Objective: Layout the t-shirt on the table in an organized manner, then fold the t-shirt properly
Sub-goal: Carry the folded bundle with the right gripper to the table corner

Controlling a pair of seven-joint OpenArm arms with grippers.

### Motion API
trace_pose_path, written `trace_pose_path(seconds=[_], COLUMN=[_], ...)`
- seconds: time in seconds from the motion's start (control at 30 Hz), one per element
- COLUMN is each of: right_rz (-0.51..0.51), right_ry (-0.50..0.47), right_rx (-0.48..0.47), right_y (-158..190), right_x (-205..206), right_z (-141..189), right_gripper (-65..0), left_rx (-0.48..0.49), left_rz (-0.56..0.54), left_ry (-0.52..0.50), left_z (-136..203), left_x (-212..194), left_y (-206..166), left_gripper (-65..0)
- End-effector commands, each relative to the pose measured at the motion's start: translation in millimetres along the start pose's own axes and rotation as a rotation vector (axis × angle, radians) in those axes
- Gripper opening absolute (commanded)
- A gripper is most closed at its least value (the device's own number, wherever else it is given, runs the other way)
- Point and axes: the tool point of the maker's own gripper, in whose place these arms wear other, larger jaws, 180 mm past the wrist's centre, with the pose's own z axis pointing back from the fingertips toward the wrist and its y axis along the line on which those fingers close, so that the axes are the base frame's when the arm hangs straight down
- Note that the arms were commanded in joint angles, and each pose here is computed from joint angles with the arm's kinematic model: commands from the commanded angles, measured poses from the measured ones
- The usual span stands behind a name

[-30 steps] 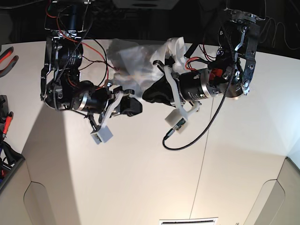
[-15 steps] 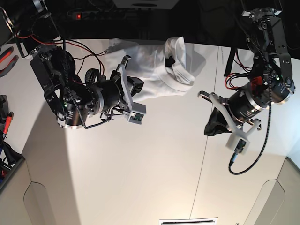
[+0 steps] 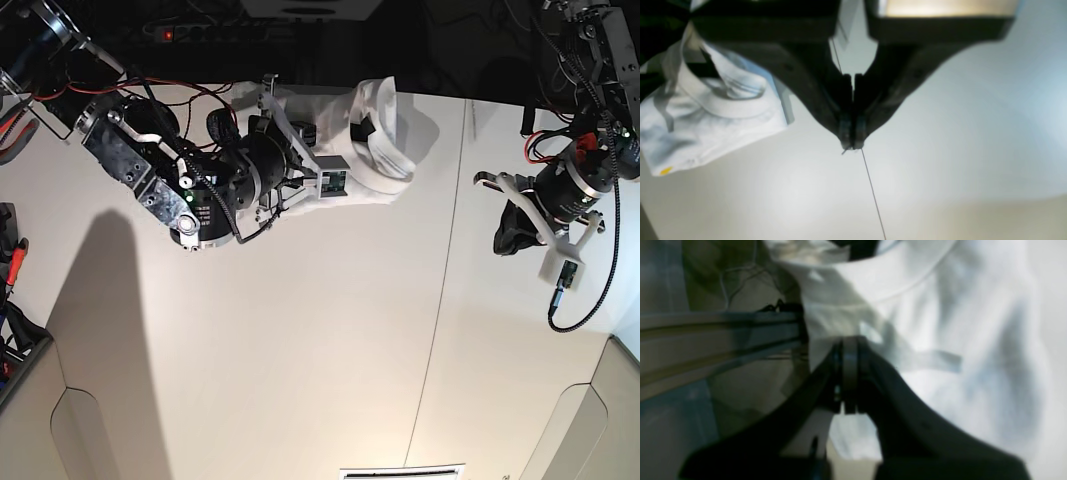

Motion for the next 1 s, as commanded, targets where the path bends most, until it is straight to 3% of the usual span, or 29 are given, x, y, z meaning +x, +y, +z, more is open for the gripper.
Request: trace_pose_path(seconds=[0.0,0.33,0.43,0.53,0.8,0.97], right_rz=[0.002,-0.287,-0.351,-0.458,-1.020,-1.398], right_ry=[-0.016,0.182,0.228,0.246,0.109,-0.053], right_rx=[-0.023,0.027,-0.020,-0.147,-0.543,-0.625], right_y=[-11,-24,-33,-56,-118,-128], right_x=[3,-83,-100,-112,-144,-168], right_z=[4,-40,-42,-36,-1,14], right_gripper=[-65.0,-65.0,-65.0,-65.0,-65.0,-65.0], left_rx=[-0.003,-0.006,-0.011,-0.016,-0.017,-0.019], left_rz=[-0.013,-0.011,-0.007,-0.004,-0.003,-0.001], left_ry=[-0.050,-0.067,-0.078,-0.081,-0.082,-0.089], left_z=[3,3,3,3,3,3], left_x=[14,17,19,20,20,21], left_y=[0,0,-1,-2,-2,-3], left_gripper=[-65.0,-65.0,-65.0,-65.0,-65.0,-65.0])
